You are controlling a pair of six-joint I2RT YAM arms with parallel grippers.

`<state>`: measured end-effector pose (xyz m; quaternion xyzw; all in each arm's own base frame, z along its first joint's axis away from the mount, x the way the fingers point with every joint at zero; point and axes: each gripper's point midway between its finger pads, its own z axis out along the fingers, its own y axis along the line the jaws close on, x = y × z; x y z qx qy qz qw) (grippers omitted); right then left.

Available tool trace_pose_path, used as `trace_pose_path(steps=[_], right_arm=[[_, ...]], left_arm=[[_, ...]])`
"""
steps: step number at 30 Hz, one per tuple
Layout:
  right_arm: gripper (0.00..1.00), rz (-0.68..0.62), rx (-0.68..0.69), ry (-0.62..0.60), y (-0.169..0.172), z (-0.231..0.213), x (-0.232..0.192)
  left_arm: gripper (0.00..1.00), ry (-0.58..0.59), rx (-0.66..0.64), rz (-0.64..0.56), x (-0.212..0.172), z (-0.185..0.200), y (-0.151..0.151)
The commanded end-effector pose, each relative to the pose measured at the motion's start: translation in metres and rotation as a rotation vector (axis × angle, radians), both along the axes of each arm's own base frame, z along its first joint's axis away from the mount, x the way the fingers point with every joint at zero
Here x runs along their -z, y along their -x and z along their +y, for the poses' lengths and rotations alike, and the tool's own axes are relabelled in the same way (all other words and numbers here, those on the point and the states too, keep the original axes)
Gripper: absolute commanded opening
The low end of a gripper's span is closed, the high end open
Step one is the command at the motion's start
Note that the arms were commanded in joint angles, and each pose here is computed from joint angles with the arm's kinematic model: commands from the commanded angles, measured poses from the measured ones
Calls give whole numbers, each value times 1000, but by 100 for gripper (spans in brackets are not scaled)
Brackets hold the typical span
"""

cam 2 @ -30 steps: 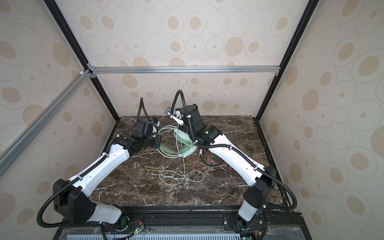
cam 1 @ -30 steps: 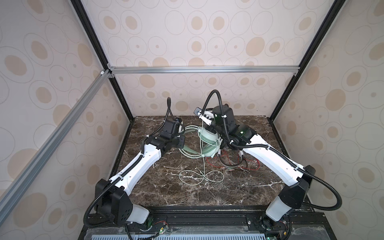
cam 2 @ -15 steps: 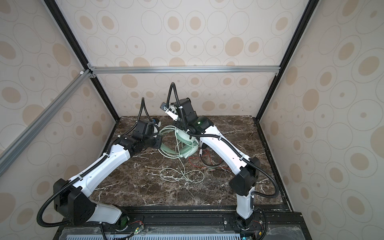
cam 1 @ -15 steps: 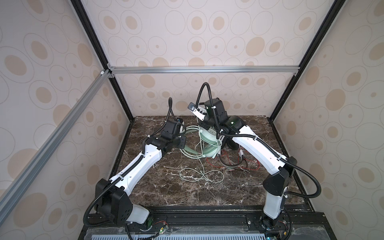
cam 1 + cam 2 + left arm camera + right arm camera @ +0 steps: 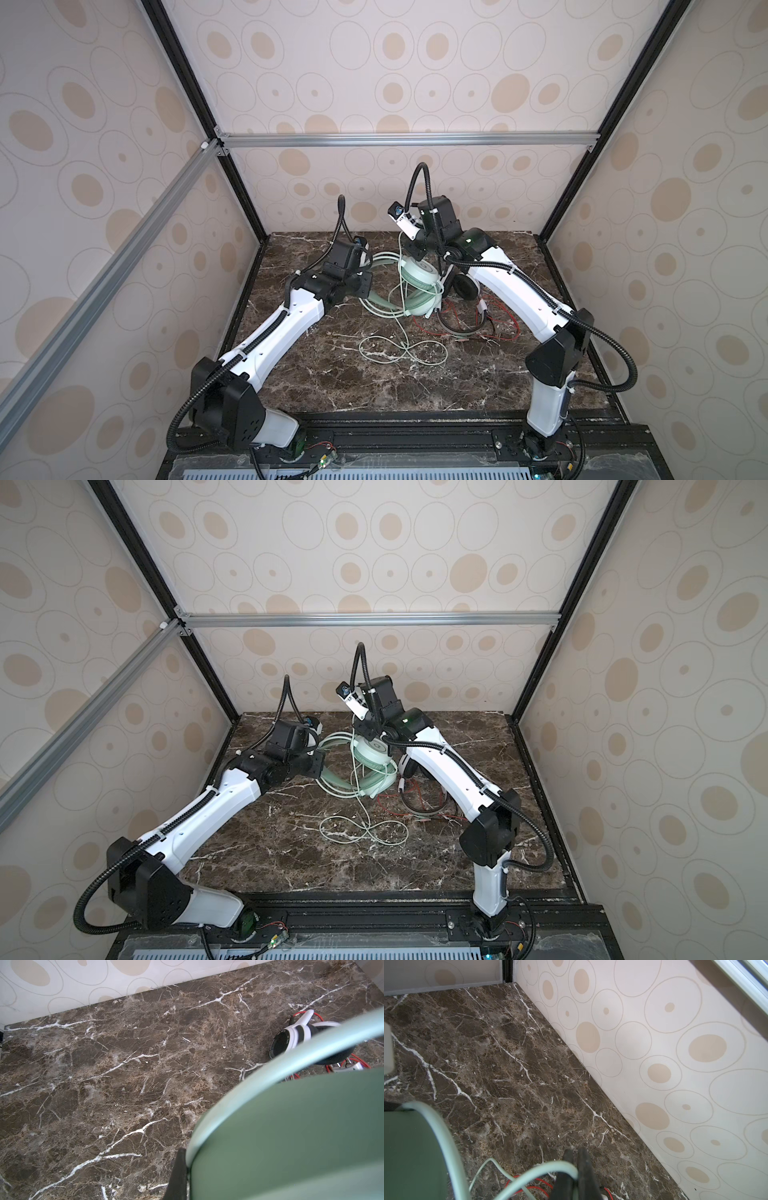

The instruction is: Wrap the headphones

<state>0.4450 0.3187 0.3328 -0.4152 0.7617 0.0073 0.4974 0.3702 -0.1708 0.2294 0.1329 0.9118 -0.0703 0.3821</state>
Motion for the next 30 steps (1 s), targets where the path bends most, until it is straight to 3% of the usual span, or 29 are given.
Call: trace_pose_path(steps=[1,11,22,30], right_arm=[[0,-79,-23,-122,11,-1,-54],[0,-109,-140,-104,32,28,-62],[0,-124,-58,-117,18,17,-65],[0,15,82,-212,-13,-20,-44]], left_arm=[[0,48,44,-60,-24,-12,1],[0,42,40,-51,-21,-12,0],[0,39,40,-47,-19,-12,0],[0,43,40,-51,-21,-12,0]])
